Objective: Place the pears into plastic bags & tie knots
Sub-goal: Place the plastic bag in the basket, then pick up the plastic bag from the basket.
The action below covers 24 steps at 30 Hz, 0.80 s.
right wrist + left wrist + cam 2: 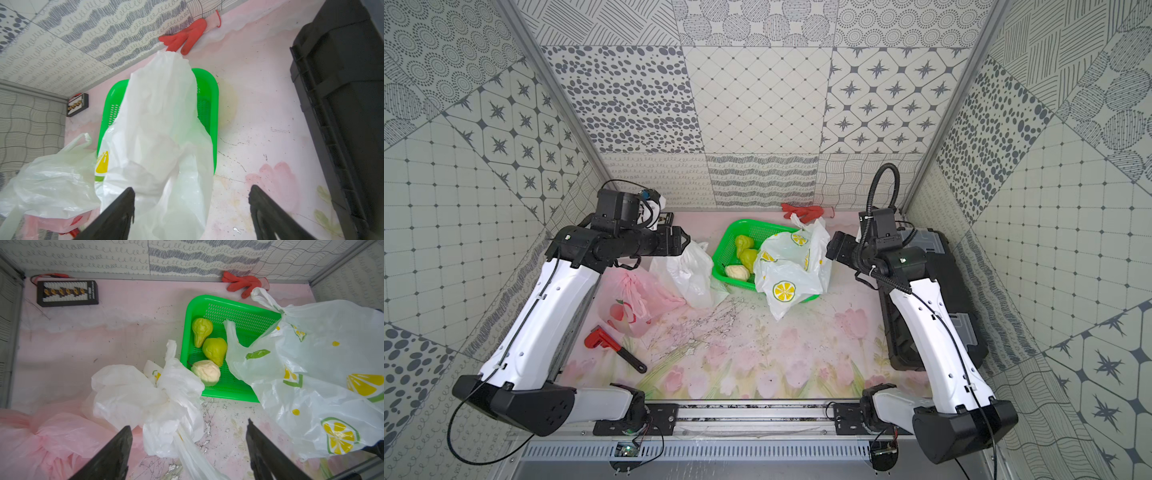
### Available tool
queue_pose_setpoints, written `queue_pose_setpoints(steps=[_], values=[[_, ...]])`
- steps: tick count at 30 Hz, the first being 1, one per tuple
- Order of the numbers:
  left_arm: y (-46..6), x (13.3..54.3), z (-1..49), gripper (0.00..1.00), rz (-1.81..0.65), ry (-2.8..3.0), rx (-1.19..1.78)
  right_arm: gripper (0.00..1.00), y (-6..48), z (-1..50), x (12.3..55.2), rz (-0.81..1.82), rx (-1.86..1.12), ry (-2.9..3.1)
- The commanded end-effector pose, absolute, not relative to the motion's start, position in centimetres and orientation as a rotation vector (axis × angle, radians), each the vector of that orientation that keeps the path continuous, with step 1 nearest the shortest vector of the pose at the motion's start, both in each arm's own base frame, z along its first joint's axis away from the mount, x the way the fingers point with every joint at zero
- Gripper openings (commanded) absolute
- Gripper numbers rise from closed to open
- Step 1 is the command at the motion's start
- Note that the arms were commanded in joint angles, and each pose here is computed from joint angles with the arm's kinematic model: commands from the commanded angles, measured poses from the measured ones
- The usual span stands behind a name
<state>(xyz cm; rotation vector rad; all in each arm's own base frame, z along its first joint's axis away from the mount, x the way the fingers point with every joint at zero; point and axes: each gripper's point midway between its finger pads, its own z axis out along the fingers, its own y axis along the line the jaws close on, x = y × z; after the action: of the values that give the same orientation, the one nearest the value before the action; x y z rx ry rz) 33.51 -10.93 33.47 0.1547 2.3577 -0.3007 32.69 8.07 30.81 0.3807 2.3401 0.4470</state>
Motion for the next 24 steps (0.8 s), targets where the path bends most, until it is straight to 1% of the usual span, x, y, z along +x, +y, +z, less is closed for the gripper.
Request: queue_pose_setpoints(steps=[1, 4, 6, 8, 10, 11, 13, 15, 18, 19, 24], values=[[-6.5, 33.0, 35.4, 0.88, 0.051, 2.346, 0.199, 0.87, 10.0, 31.7, 34.1, 0.591, 0.309, 2.327], [-8.0, 32.8, 36.9, 0.87, -0.075, 2.316, 0.19, 0.84, 11.3, 27.4, 34.5, 0.655, 0.336, 2.426], [-10.0, 32.3, 37.6, 0.84, -0.198, 2.3, 0.223, 0.82, 11.5, 24.8, 34.7, 0.641, 0.341, 2.463], [-12.1, 31.8, 37.7, 0.83, -0.275, 2.291, 0.268, 0.81, 11.5, 23.3, 34.9, 0.6, 0.321, 2.492], [-14.2, 31.5, 37.4, 0.82, -0.362, 2.3, 0.301, 0.75, 12.1, 22.4, 35.0, 0.61, 0.288, 2.524], [-15.2, 31.4, 37.2, 0.82, -0.409, 2.302, 0.313, 0.69, 12.5, 21.9, 34.9, 0.63, 0.272, 2.538], [-16.4, 31.3, 36.5, 0.81, -0.464, 2.313, 0.317, 0.53, 13.2, 21.6, 34.7, 0.663, 0.241, 2.548], [-17.0, 31.2, 35.8, 0.8, -0.502, 2.326, 0.308, 0.28, 13.9, 22.4, 34.4, 0.713, 0.197, 2.514], [-17.4, 31.1, 35.2, 0.79, -0.539, 2.335, 0.291, 0.05, 14.9, 24.9, 34.0, 0.814, 0.128, 2.376], [-17.6, 30.9, 35.1, 0.78, -0.557, 2.339, 0.287, 0.0, 15.4, 26.0, 33.8, 0.86, 0.086, 2.315], [-17.9, 30.6, 34.5, 0.78, -0.612, 2.351, 0.246, 0.0, 17.5, 32.0, 32.1, 1.018, -0.091, 1.997]])
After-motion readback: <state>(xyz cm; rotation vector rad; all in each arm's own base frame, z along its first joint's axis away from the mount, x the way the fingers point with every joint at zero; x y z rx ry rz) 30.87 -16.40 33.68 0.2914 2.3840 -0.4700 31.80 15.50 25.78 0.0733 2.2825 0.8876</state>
